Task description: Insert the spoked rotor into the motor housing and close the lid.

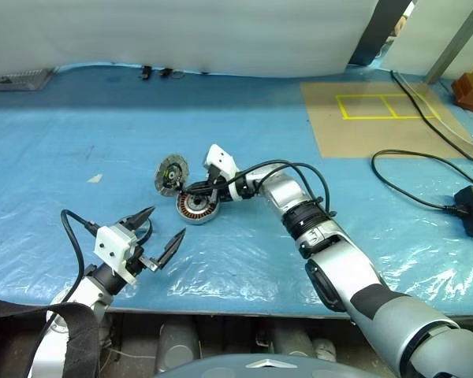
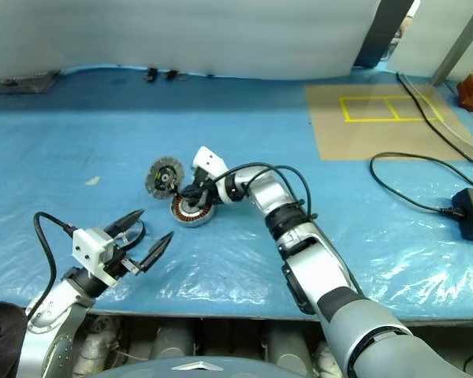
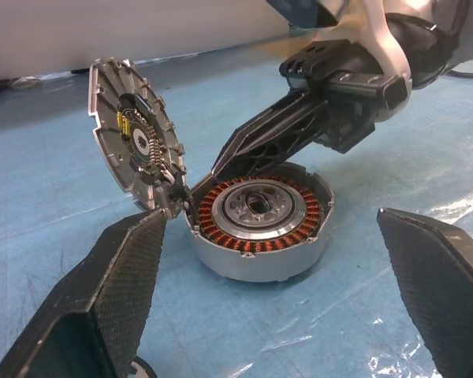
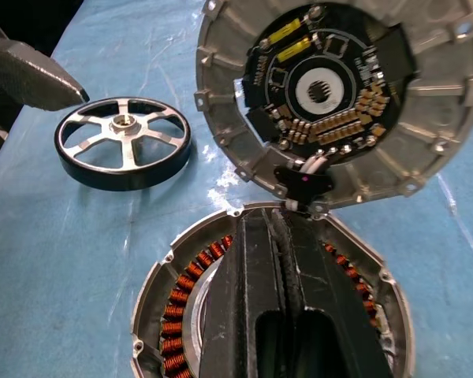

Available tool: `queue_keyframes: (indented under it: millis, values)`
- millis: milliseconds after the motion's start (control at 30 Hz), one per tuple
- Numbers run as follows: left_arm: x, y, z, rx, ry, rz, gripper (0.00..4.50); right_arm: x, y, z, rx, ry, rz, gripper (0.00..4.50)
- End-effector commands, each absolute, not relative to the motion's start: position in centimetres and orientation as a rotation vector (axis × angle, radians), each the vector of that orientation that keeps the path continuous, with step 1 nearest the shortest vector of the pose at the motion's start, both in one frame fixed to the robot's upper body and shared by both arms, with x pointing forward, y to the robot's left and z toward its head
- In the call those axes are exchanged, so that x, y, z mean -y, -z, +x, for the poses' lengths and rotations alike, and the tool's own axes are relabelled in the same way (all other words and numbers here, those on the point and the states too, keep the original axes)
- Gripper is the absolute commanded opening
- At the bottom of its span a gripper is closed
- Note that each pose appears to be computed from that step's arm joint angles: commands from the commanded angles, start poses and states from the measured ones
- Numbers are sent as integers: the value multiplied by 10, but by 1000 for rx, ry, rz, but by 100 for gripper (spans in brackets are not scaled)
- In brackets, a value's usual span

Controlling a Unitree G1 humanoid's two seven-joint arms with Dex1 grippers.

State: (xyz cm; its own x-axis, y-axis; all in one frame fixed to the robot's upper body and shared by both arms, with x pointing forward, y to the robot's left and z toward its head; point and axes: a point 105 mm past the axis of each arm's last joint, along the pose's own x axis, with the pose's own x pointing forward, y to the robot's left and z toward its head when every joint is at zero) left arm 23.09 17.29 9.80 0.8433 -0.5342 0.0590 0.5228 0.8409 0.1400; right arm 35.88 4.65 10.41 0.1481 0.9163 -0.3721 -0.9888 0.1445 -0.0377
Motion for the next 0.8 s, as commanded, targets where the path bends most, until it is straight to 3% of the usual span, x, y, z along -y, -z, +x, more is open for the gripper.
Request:
queue_keyframes:
  millis: [33,233,400,800]
  values:
    - [-174,-103,230,111,564,131,450,-50,-100,356,-271,-1413,-365,3]
    - [-174,-103,232,112,564,134,450,-44,-80,363,-313,-1349,-409,3]
    - [-174,-104,236,120,565,137,450,-52,-87,372,-284,-1280,-319,3]
    - [-181,-101,233,112,561,146,450,-36,-72,362,-330,-1395,-417,3]
